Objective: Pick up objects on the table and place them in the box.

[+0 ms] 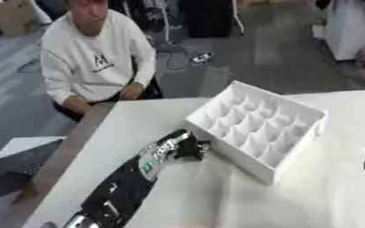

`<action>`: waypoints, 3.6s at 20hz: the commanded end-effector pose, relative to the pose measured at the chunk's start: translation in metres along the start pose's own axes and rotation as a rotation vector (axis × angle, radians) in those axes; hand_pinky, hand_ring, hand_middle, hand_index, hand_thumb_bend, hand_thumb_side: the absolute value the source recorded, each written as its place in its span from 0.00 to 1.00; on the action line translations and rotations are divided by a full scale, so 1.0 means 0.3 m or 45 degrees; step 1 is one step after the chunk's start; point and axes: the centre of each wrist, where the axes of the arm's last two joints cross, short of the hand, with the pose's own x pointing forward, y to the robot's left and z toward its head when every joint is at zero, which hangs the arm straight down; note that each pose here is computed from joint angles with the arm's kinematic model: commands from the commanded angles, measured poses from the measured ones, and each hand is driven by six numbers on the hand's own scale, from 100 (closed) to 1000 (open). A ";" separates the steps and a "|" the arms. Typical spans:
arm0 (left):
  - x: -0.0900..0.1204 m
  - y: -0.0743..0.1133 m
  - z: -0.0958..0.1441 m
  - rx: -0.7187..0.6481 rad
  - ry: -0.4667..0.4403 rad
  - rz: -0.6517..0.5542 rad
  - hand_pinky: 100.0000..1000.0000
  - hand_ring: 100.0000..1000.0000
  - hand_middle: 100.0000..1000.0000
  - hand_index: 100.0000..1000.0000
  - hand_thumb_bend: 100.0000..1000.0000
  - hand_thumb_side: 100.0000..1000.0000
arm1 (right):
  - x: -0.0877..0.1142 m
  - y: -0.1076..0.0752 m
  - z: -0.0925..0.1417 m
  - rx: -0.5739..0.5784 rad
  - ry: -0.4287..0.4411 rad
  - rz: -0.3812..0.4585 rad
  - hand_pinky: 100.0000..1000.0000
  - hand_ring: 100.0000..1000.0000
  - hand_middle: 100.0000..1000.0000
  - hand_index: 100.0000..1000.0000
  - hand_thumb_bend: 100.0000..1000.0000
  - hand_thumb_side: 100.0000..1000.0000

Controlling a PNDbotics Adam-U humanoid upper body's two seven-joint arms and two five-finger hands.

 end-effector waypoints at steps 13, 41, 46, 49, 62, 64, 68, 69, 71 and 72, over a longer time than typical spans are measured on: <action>0.072 0.114 0.018 0.023 -0.016 0.456 0.00 0.00 0.00 0.01 0.00 0.61 | 0.006 -0.005 -0.003 0.020 -0.031 -0.006 0.31 0.41 0.45 0.54 0.00 0.64; 0.275 0.290 0.013 0.116 -0.157 0.236 0.00 0.00 0.00 0.02 0.00 0.58 | 0.013 0.008 -0.014 0.015 -0.045 -0.028 0.31 0.41 0.45 0.54 0.00 0.63; 0.356 0.328 0.005 0.261 -0.289 -0.200 0.00 0.00 0.00 0.04 0.00 0.63 | 0.023 0.007 -0.031 0.024 -0.061 -0.032 0.31 0.41 0.45 0.54 0.00 0.63; 0.404 0.332 0.003 0.388 -0.420 -0.628 0.00 0.00 0.02 0.10 0.00 0.73 | 0.027 0.009 -0.035 0.026 -0.064 -0.038 0.31 0.41 0.45 0.54 0.00 0.63; 0.301 0.304 0.003 0.334 -0.593 -1.472 1.00 0.97 0.97 0.98 0.72 0.87 | 0.030 0.013 -0.029 0.019 -0.051 -0.051 0.31 0.41 0.45 0.54 0.00 0.62; 0.256 0.338 0.053 0.414 -0.714 -1.359 0.99 0.94 0.96 0.97 0.67 0.87 | 0.026 0.012 -0.021 0.019 -0.040 -0.049 0.31 0.41 0.45 0.54 0.00 0.62; 0.214 0.380 0.165 0.592 -0.927 -1.090 0.91 0.87 0.93 0.95 0.61 0.86 | 0.015 0.016 -0.020 0.011 -0.048 -0.049 0.32 0.41 0.45 0.54 0.00 0.62; 0.208 0.383 0.194 0.636 -0.976 -1.015 0.89 0.86 0.92 0.94 0.60 0.86 | 0.010 0.017 -0.019 0.010 -0.051 -0.048 0.32 0.41 0.45 0.54 0.00 0.62; 0.201 0.380 0.244 0.702 -1.048 -0.879 0.87 0.84 0.91 0.93 0.58 0.85 | 0.001 0.017 -0.019 0.008 -0.056 -0.041 0.32 0.41 0.45 0.53 0.00 0.62; 0.201 0.375 0.264 0.723 -1.077 -0.820 0.86 0.84 0.91 0.93 0.57 0.84 | -0.004 0.018 -0.019 0.007 -0.058 -0.039 0.32 0.41 0.45 0.53 0.00 0.62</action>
